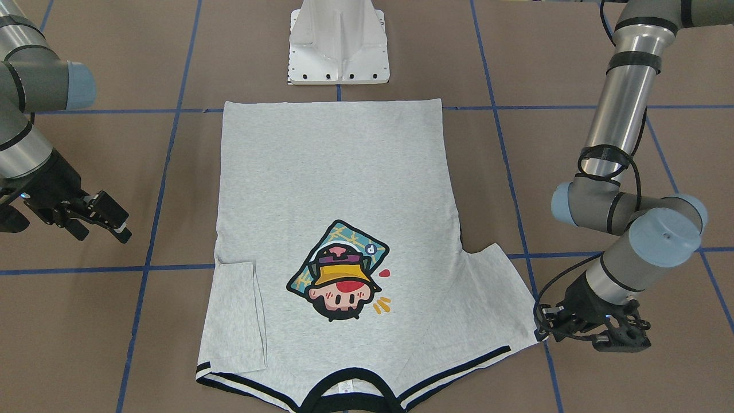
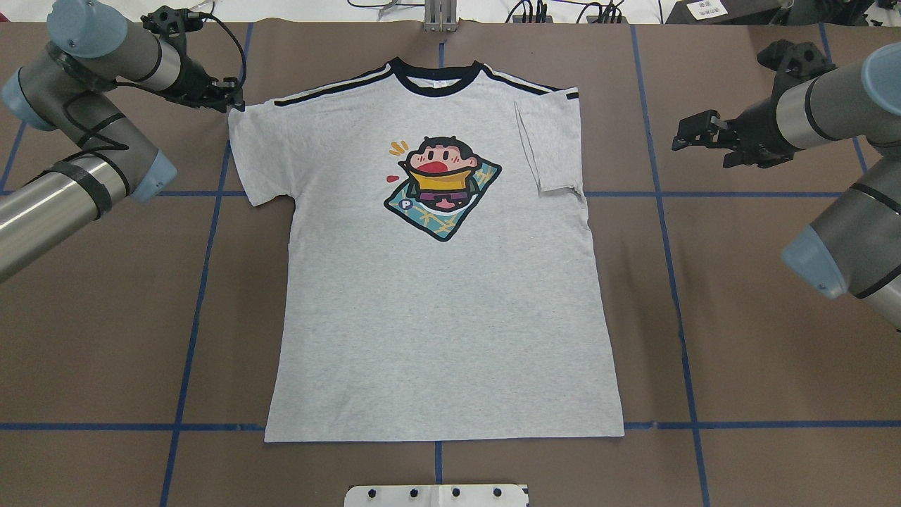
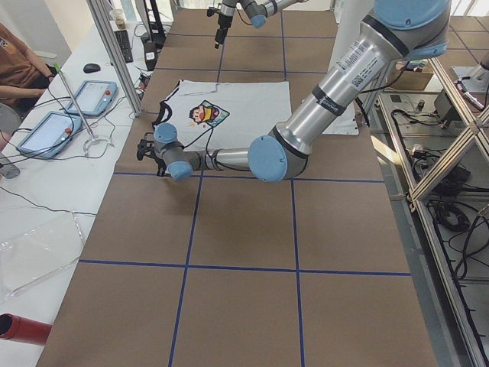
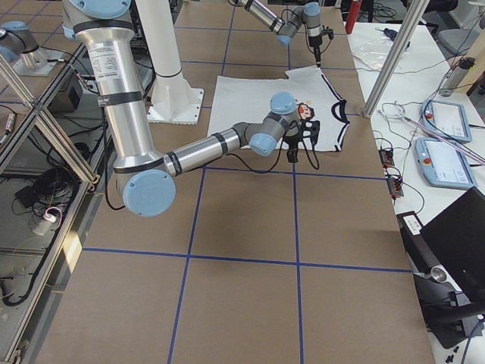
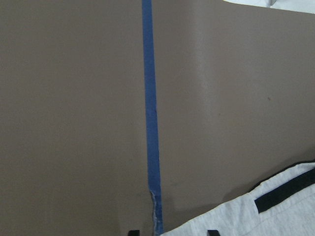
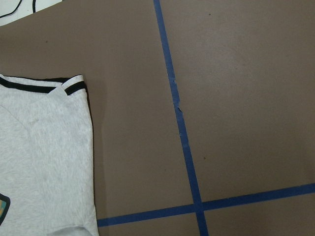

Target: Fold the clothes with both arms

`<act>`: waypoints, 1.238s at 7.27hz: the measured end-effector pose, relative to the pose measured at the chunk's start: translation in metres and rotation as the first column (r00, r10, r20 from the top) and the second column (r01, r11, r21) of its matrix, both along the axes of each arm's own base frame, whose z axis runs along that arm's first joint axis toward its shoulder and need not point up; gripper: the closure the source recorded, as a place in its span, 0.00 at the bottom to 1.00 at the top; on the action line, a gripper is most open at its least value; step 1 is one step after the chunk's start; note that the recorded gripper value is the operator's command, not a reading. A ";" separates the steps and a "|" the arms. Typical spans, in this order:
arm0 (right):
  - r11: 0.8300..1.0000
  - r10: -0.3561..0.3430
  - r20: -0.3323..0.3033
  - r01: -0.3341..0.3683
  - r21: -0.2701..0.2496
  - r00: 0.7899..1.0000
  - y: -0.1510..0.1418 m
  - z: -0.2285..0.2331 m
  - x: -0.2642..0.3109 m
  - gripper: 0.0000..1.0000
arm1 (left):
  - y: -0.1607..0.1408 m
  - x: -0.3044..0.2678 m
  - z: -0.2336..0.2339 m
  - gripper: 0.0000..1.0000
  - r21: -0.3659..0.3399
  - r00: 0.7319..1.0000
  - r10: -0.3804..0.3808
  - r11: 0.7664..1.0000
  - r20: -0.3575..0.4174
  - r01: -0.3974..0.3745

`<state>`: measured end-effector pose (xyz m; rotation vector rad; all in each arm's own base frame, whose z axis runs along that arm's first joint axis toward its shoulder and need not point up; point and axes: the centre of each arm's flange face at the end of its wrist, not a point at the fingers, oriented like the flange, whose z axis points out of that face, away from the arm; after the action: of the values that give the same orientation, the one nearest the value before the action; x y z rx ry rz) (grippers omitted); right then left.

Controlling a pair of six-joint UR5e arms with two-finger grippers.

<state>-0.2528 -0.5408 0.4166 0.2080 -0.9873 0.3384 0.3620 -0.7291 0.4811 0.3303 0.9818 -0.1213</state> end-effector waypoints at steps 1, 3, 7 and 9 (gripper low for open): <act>1.000 0.000 0.000 0.000 0.000 1.000 0.000 0.000 0.000 0.00 | 0.001 0.004 0.001 0.92 0.000 1.000 0.001 1.000 0.003 -0.001; 1.000 0.001 0.000 -0.001 0.000 1.000 0.000 0.000 0.000 0.00 | 0.002 0.007 0.001 1.00 0.002 1.000 0.000 1.000 0.007 -0.001; 1.000 0.003 0.002 -0.003 0.000 1.000 0.000 -0.001 0.000 0.00 | 0.006 0.013 -0.097 1.00 0.029 0.998 -0.008 1.000 -0.064 0.010; 1.000 0.002 -0.001 -0.002 -0.001 1.000 -0.001 0.000 -0.001 0.00 | 0.034 0.068 -0.161 1.00 -0.051 0.990 -0.031 0.998 -0.136 0.024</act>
<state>-0.2539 -0.5416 0.4168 0.2081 -0.9859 0.3404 0.4298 -0.6953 0.3201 0.2933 1.1081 -0.1946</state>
